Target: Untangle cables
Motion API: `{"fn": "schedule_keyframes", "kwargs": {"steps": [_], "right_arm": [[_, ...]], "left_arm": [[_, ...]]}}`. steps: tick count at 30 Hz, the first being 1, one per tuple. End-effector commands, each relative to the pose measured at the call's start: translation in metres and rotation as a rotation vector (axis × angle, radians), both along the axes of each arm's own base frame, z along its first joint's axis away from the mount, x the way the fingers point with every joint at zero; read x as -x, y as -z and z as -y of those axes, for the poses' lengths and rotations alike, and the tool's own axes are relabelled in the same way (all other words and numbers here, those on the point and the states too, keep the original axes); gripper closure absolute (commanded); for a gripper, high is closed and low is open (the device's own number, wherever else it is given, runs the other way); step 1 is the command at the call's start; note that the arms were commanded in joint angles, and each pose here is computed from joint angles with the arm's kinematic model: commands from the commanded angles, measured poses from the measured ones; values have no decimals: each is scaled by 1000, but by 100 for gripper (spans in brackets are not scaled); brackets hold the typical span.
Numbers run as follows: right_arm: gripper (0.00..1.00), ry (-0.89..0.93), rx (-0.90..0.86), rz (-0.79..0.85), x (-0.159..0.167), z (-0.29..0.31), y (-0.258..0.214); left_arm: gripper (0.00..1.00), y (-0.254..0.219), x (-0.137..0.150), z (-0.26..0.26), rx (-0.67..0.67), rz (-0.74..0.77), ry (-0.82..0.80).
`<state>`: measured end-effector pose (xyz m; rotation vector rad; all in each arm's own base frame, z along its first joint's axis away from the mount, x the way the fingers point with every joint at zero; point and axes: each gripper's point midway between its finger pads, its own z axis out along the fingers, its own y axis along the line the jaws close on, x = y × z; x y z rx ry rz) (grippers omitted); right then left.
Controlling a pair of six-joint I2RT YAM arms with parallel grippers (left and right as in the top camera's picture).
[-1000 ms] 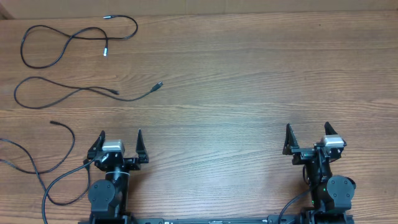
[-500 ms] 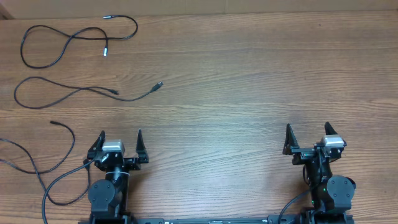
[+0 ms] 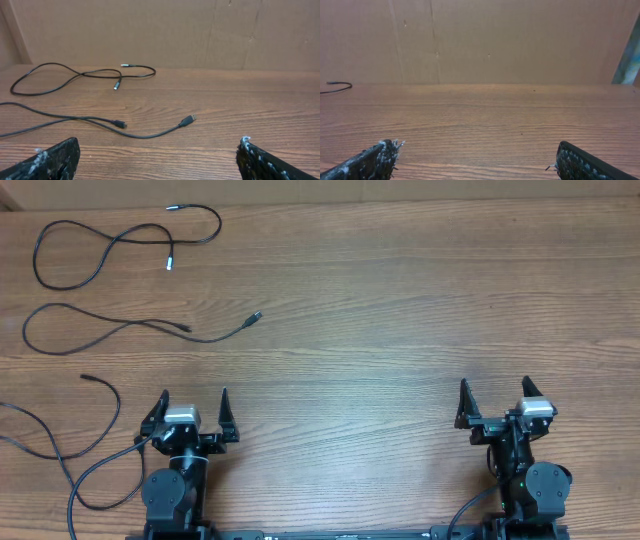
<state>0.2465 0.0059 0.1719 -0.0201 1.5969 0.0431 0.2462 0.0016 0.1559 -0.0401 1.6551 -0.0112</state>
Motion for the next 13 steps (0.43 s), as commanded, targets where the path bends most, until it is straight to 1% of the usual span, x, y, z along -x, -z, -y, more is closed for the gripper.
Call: {"fn": "schedule_keyframes", "kwargs": {"steps": [1,13], "right_arm": [[0,17,-3,3,0,3,2],[0,17,-3,3,0,3,2]], "left_arm": [[0,0,0,0,-1,9,3],[1,0,0,0,-1,9,3]]}}
